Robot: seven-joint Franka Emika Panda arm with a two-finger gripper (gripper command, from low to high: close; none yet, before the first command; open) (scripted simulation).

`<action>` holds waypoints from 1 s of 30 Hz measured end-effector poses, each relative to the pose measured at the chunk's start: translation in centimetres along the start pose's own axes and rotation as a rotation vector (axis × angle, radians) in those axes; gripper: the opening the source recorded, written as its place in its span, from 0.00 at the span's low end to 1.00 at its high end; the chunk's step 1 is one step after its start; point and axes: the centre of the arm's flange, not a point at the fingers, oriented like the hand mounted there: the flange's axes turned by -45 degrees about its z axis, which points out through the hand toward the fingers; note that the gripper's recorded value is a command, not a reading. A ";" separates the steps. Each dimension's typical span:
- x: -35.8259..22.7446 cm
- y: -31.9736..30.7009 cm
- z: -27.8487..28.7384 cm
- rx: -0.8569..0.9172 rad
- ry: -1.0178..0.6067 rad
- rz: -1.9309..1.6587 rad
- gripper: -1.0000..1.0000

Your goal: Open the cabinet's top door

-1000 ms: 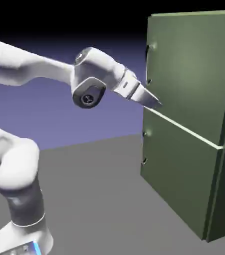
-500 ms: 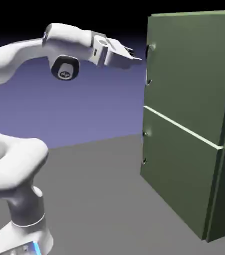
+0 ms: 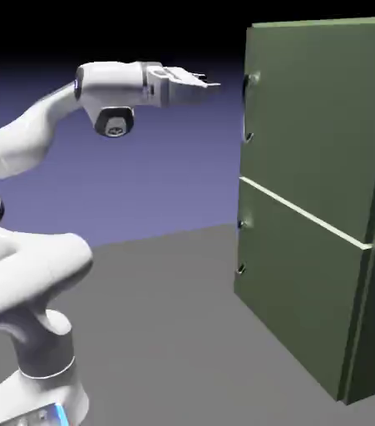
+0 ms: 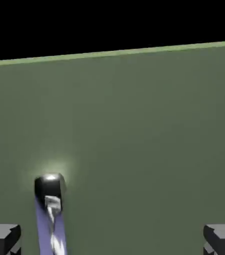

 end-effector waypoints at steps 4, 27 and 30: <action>-3.6 -1.7 3.3 0.022 0.007 -0.050 0.50; -4.9 6.5 -3.9 0.416 -0.009 -0.074 0.00; -4.8 9.0 -6.3 0.496 -0.012 -0.073 0.00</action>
